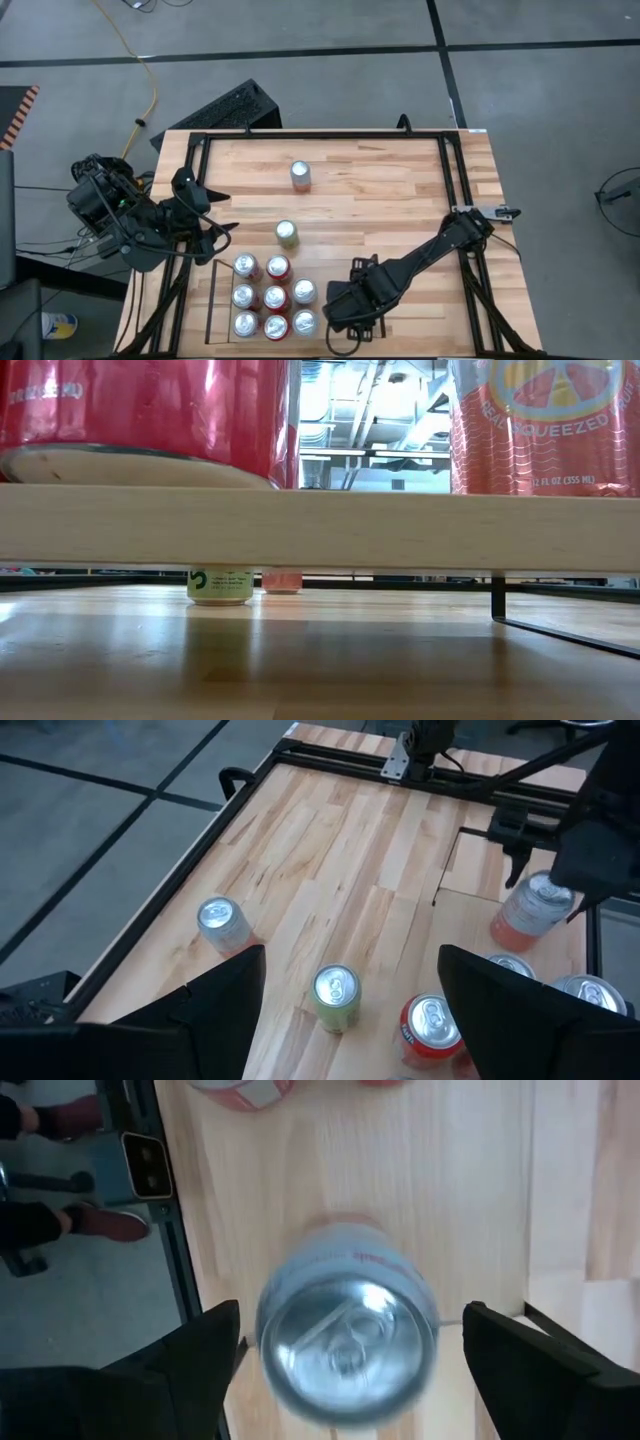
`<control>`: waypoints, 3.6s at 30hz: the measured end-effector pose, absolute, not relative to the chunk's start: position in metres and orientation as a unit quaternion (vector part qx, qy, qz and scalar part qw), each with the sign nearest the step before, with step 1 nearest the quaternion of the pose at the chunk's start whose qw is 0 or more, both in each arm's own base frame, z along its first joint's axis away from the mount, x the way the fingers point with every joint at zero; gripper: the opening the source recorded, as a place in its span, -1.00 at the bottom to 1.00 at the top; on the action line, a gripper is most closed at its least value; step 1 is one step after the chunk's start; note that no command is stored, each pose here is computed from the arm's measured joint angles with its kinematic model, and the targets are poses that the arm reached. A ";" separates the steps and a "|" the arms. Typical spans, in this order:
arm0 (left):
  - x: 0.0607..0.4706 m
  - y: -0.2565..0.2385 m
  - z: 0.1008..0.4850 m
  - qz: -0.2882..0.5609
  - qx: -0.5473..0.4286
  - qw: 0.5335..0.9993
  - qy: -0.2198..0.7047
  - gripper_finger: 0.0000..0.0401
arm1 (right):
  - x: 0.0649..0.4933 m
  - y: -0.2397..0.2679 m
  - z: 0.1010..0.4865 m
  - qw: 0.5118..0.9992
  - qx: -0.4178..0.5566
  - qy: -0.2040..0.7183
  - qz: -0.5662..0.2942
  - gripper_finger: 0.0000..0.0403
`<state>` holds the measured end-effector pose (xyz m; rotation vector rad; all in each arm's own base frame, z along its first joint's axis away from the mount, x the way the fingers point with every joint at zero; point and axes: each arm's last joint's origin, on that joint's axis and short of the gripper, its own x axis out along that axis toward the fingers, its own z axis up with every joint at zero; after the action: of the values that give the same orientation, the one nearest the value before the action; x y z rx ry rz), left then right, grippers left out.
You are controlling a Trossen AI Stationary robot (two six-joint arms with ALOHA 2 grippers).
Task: Place canned beverage on shelf
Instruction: Put the pink soda can on the shelf
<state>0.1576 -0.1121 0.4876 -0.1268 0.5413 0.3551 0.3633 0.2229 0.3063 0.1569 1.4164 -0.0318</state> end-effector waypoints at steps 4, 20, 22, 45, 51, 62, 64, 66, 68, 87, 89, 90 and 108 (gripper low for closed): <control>0.158 -0.112 0.488 0.175 -0.063 0.946 0.266 0.40 | 0.366 0.225 0.299 0.757 0.074 0.649 -0.013 0.77; 0.158 -0.112 0.487 0.172 -0.060 0.946 0.267 0.40 | 0.366 0.223 0.299 0.756 0.085 0.648 -0.029 0.25; 0.158 -0.112 0.487 0.172 -0.060 0.946 0.268 0.40 | 0.366 0.223 0.300 0.758 0.084 0.646 -0.030 0.19; 0.157 -0.113 0.487 0.158 -0.057 0.945 0.281 0.40 | 0.381 0.223 0.303 0.789 0.059 0.608 0.067 0.13; 0.157 -0.113 0.486 0.147 -0.049 0.944 0.290 0.40 | 0.384 0.222 0.304 0.791 0.066 0.603 0.078 0.13; 0.157 -0.113 0.486 0.147 -0.048 0.945 0.290 0.40 | 0.381 0.214 0.329 0.796 0.079 0.595 0.077 0.13; 0.157 -0.113 0.486 0.147 -0.048 0.945 0.290 0.40 | 0.381 0.215 0.329 0.797 0.084 0.593 0.080 0.13; 0.157 -0.113 0.486 0.148 -0.047 0.945 0.289 0.40 | 0.382 0.216 0.329 0.797 0.087 0.592 0.083 0.13; 0.157 -0.113 0.487 0.148 -0.048 0.945 0.289 0.40 | 0.382 0.216 0.329 0.798 0.085 0.591 0.083 0.13; 0.157 -0.113 0.487 0.154 -0.046 0.945 0.283 0.40 | 0.388 0.233 0.301 0.788 0.047 0.609 0.079 0.13; 0.157 -0.113 0.487 0.156 -0.045 0.946 0.282 0.40 | 0.388 0.233 0.301 0.788 0.046 0.609 0.079 0.13; 0.157 -0.113 0.487 0.156 -0.045 0.946 0.281 0.40 | 0.388 0.233 0.301 0.788 0.045 0.609 0.079 0.13; 0.157 -0.113 0.487 0.158 -0.045 0.946 0.280 0.40 | 0.399 0.225 0.301 0.790 0.067 0.599 0.113 0.22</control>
<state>0.1572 -0.1126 0.4870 -0.0913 0.5705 0.3216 0.3993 0.2247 0.3014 0.1446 1.2890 0.2425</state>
